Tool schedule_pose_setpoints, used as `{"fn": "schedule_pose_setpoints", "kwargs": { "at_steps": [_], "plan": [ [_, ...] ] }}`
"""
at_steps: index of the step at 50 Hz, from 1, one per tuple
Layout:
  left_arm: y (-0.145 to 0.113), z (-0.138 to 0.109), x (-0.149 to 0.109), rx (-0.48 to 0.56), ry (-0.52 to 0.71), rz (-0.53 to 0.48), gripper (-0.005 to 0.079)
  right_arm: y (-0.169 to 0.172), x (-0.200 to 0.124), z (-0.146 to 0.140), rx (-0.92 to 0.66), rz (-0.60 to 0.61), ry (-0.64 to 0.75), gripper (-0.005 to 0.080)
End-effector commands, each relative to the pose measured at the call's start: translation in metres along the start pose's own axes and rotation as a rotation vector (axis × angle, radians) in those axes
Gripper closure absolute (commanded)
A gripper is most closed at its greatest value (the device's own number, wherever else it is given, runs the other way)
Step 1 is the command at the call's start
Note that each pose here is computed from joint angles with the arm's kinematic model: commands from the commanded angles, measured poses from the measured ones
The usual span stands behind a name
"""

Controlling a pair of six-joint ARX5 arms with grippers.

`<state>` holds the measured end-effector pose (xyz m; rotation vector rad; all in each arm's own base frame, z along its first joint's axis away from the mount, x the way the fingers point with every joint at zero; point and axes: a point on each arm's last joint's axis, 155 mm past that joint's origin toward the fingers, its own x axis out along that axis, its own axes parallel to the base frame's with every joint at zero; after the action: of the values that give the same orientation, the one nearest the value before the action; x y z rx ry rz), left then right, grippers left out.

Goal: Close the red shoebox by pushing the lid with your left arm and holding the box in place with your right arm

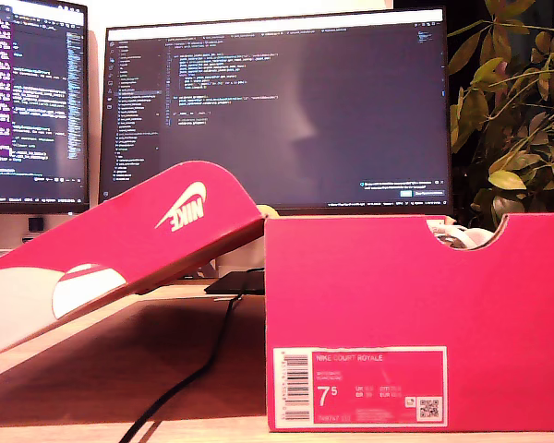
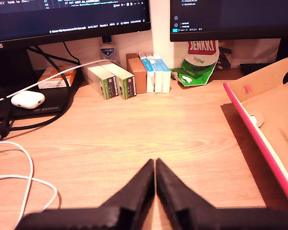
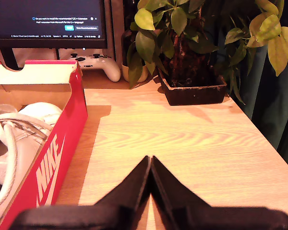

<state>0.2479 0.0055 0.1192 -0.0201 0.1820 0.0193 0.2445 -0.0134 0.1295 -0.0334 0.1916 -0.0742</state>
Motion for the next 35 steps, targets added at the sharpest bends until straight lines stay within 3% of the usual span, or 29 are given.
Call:
{"fn": "schedule_pose_setpoints", "kwargs": {
  "at_steps": [1,29,35],
  "plan": [
    [-0.0004,-0.0163,0.0026,0.007,0.036,-0.003,0.0761,0.0132,0.0024,-0.0083,0.025,0.072,0.007,0.0764],
    [-0.0005,-0.0162,0.0026,0.006,0.035,-0.003,0.0761,0.0132,0.0024,-0.008,0.029,0.072,0.006,0.0764],
    [-0.0005,-0.016,0.0026,-0.033,0.034,-0.003,0.0761,0.0132,0.0024,-0.008,0.029,0.072,0.006,0.0764]
  ]
}}
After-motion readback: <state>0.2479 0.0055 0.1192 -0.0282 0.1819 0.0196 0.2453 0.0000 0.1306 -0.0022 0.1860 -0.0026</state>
